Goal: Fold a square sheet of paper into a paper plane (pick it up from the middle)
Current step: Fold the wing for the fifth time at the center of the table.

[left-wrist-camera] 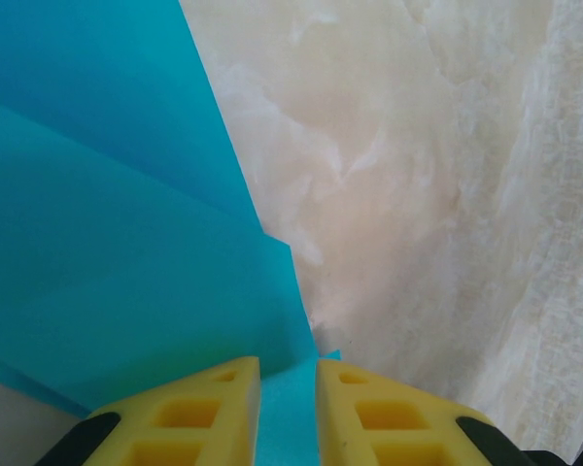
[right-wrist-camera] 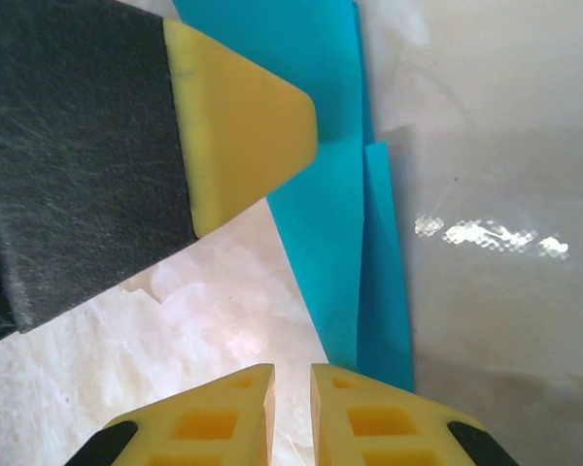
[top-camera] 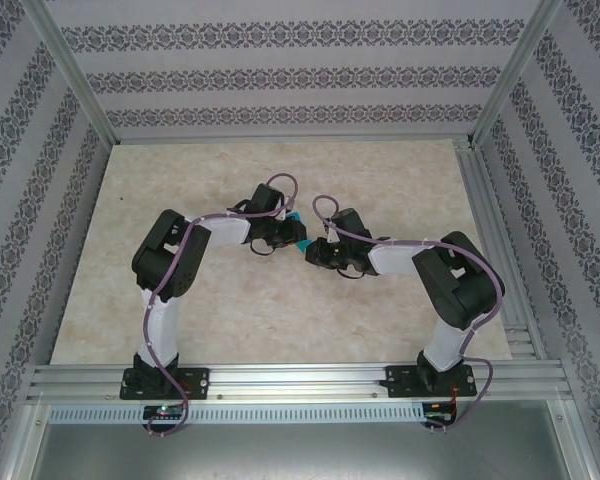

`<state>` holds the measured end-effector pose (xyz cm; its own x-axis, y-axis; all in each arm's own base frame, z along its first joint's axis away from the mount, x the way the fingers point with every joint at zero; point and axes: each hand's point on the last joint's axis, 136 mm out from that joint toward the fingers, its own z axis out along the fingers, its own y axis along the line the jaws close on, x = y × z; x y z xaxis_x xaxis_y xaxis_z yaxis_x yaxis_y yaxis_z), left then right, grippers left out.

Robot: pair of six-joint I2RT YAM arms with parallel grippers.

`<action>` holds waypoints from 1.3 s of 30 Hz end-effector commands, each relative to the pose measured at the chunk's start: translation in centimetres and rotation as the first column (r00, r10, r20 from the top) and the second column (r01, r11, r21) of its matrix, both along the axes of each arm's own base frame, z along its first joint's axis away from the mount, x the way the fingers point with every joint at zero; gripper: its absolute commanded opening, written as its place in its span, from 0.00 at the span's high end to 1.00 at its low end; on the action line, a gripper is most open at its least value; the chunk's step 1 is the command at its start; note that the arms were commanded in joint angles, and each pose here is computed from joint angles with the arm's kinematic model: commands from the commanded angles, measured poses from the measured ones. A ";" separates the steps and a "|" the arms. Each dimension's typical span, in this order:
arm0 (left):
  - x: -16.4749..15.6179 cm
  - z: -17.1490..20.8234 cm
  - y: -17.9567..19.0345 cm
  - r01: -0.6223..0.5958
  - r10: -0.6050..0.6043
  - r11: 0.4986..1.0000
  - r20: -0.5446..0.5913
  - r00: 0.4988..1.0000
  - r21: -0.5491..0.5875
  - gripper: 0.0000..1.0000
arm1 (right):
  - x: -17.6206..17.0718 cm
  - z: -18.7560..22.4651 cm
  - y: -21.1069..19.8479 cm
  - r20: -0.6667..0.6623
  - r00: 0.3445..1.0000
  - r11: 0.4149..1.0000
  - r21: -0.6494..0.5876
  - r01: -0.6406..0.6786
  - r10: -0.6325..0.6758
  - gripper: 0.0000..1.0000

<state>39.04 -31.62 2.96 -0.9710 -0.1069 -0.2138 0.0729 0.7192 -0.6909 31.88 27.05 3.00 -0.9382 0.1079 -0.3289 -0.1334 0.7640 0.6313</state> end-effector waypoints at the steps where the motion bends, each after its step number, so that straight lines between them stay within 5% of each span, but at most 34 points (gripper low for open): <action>1: -0.4 -1.1 -0.1 0.013 -0.012 0.999 -0.018 1.000 0.037 0.77 | 0.1 -1.0 -0.8 -0.019 1.000 0.999 -0.050 0.006 -0.007 0.82; 13: -0.4 -1.6 0.3 -0.001 0.004 0.998 -0.043 0.999 0.069 0.77 | -0.2 1.3 -0.3 0.043 0.998 0.996 -0.070 -0.049 0.052 0.81; 39: -0.4 -2.1 0.8 -0.010 0.023 0.991 -0.097 0.995 0.131 0.77 | -0.4 -1.4 -0.8 -0.005 0.995 0.969 -0.229 -0.093 0.095 0.79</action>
